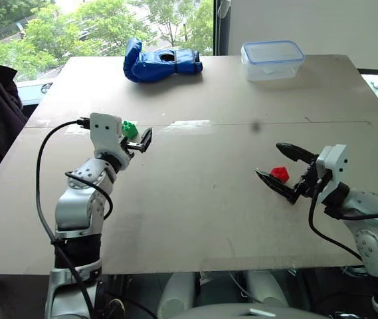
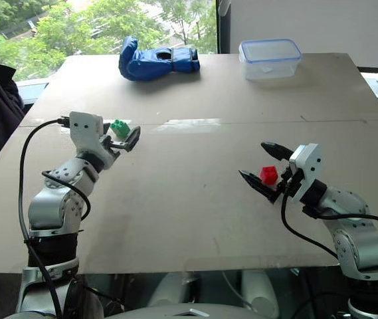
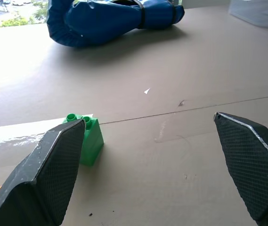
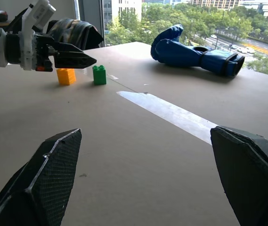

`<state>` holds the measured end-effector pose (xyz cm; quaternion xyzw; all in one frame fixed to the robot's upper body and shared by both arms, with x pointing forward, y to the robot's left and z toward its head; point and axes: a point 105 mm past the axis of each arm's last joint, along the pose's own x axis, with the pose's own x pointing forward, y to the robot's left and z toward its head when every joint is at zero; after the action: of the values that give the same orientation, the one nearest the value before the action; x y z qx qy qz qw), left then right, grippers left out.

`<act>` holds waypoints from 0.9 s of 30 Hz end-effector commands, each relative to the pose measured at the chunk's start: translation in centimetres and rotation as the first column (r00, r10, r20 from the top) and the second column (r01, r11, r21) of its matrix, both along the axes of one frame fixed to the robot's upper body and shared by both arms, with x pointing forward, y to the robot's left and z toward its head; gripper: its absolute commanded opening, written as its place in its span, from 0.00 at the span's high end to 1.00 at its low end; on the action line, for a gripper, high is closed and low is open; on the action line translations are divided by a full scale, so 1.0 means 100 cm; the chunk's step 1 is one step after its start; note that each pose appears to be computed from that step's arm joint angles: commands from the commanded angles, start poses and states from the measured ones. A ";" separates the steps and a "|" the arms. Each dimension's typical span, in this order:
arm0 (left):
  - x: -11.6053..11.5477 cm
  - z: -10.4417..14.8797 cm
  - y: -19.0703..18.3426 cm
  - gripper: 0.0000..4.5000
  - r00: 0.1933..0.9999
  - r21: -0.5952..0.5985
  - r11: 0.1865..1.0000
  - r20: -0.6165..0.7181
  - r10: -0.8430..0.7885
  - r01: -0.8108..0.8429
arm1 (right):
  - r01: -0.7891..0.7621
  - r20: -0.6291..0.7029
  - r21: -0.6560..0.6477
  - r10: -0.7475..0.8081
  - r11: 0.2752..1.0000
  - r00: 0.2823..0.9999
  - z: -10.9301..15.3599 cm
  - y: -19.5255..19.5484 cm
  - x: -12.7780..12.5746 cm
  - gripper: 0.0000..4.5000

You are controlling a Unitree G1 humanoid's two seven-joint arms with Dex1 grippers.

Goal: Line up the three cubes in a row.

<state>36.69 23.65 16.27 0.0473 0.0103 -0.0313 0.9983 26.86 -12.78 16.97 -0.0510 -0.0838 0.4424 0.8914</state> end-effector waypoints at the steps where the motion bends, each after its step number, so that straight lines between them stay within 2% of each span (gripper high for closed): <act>1: 0.011 0.013 0.019 0.00 0.994 0.014 0.995 0.058 0.097 -0.098 | -0.018 0.050 0.003 0.018 1.000 0.999 0.011 0.003 -0.001 0.00; 3: 0.017 0.015 0.017 0.00 0.996 0.044 0.997 0.067 0.055 -0.058 | -0.019 0.056 0.003 0.019 1.000 0.998 0.012 0.005 0.000 0.00; 7: 0.023 0.017 0.038 0.00 0.996 0.074 0.995 0.057 0.065 -0.069 | -0.016 0.064 0.014 0.015 1.000 0.998 0.016 0.008 0.001 0.00; 11: 0.032 0.019 0.051 0.00 1.000 0.131 0.991 0.019 -0.011 0.008 | -0.010 0.070 0.018 0.009 1.000 0.998 0.016 0.009 0.002 0.00; 16: 0.041 0.005 0.051 0.00 0.979 0.186 0.964 -0.117 -0.169 0.189 | -0.008 0.076 0.035 0.005 0.999 0.997 0.018 0.013 0.004 0.00; 18: 0.046 0.003 0.055 0.00 0.970 0.228 0.950 -0.162 -0.179 0.213 | -0.007 0.076 0.036 0.005 0.999 0.997 0.018 0.013 0.004 0.00; 21: 0.048 -0.006 0.052 0.00 0.939 0.229 0.929 -0.257 -0.231 0.291 | -0.009 0.078 0.042 0.005 0.999 0.997 0.019 0.014 0.004 0.00; 27: 0.055 -0.005 0.063 0.00 0.939 0.281 0.924 -0.297 -0.174 0.260 | -0.018 0.085 0.047 0.014 0.999 0.996 0.019 0.015 0.001 0.00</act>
<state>42.08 29.19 14.51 0.1814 0.1575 -0.1565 0.9580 27.44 -11.48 17.83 -0.0410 -0.1054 0.4409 0.8904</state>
